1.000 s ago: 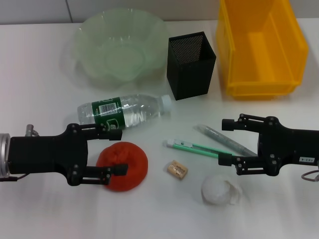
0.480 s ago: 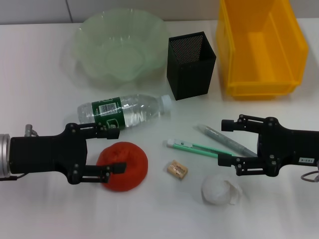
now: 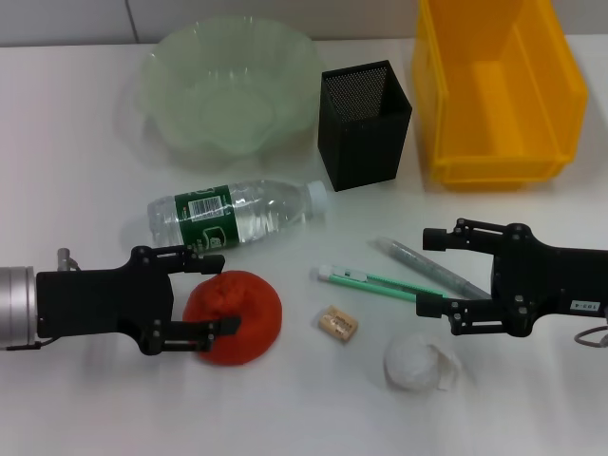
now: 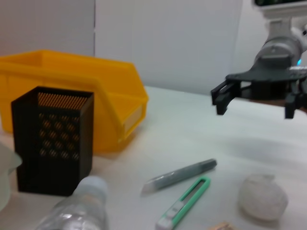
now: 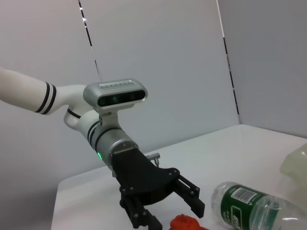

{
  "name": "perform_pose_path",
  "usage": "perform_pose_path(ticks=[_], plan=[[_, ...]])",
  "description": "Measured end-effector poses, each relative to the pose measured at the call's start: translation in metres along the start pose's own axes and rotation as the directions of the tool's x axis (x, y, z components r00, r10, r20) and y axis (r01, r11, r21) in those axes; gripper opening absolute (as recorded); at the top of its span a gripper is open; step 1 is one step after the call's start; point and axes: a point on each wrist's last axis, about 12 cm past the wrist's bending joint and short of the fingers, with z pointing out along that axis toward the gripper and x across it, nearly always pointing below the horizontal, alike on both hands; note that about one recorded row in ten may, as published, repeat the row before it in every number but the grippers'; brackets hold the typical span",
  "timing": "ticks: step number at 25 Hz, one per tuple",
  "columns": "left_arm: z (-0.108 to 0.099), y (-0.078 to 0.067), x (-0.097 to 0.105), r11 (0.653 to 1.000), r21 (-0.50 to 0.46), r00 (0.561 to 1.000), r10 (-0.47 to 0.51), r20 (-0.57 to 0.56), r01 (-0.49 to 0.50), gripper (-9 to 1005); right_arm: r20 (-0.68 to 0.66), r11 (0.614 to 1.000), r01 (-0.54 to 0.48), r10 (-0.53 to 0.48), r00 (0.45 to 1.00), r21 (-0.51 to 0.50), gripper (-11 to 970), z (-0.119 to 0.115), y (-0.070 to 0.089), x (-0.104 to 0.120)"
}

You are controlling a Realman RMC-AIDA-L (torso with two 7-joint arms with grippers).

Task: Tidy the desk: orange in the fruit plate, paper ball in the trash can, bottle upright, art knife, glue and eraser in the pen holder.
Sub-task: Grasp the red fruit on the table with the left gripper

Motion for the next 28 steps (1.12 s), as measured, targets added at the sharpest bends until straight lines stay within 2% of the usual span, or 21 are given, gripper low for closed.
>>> perform_pose_path(ticks=[7, 22, 28], plan=[[0.0042, 0.0025, 0.006, 1.0, -0.029, 0.999, 0.001, -0.051, -0.003, 716, -0.004, 1.0, -0.008, 0.008, 1.0, 0.005, 830, -0.0021, -0.0008, -0.0001], [0.0056, 0.0027, 0.0071, 0.998, -0.031, 0.997, 0.048, -0.062, -0.05, 687, -0.008, 1.0, -0.012, 0.013, 1.0, 0.01, 830, -0.0023, -0.0022, -0.0005], [0.0057, 0.0028, 0.007, 0.998, -0.031, 0.997, 0.053, -0.061, -0.055, 527, -0.008, 1.0, -0.015, 0.015, 1.0, 0.011, 829, -0.0021, -0.0025, -0.0007]])
